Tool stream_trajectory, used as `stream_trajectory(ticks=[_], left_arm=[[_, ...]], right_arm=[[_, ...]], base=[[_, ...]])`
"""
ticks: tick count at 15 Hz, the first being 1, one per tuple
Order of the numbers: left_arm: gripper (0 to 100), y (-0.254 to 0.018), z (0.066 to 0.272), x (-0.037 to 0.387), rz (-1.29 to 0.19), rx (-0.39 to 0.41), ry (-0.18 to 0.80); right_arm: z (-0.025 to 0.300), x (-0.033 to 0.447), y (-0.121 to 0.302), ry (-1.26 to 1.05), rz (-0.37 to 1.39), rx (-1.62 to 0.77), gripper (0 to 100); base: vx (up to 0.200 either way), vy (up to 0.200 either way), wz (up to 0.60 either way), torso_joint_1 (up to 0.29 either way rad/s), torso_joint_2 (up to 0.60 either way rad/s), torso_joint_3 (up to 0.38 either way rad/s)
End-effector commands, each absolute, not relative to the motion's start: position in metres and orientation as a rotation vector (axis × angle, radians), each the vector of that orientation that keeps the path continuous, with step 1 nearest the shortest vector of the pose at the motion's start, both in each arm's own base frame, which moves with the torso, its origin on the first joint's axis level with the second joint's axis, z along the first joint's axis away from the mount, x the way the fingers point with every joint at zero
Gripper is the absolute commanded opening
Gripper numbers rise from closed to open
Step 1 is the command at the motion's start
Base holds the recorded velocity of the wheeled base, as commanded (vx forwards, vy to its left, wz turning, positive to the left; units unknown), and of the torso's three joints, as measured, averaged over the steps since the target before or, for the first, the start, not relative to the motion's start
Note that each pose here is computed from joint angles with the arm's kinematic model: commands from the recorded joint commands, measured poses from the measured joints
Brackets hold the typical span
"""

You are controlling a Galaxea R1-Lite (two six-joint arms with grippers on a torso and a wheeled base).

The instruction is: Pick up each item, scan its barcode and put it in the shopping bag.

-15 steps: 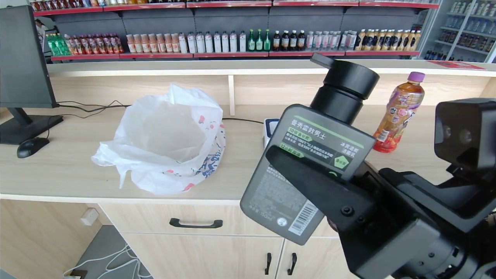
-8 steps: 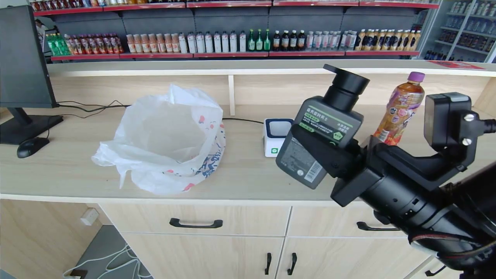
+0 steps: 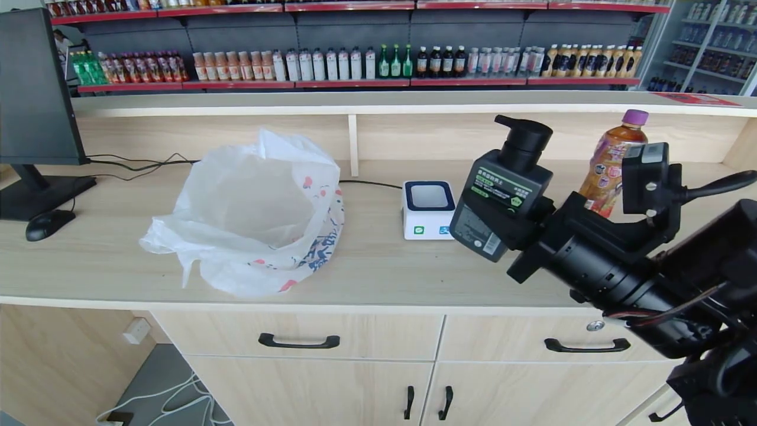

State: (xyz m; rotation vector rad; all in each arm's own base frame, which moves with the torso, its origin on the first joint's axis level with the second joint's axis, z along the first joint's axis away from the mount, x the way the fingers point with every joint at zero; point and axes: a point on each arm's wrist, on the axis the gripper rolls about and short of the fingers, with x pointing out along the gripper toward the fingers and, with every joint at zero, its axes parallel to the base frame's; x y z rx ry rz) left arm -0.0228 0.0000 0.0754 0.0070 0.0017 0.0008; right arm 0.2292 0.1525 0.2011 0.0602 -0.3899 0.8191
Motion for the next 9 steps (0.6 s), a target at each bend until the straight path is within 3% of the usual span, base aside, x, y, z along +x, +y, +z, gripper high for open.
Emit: stream_trajectory(ticks=[1, 9], left_arm=[[100, 0.0, 0.076, -0.023, 0.002, 0.008, 0.0], [100, 0.0, 0.076, -0.023, 0.002, 0.008, 0.002]], right_arm=[[0.193, 0.246, 0.157, -0.378, 0.814, 0.032, 0], [0.2, 0.31, 0.172, -0.527, 0.838, -0.067, 0]], base=[[0.0, 0.0, 0.0, 0.0, 0.0, 0.0], [0.0, 0.0, 0.0, 0.0, 0.0, 0.0]])
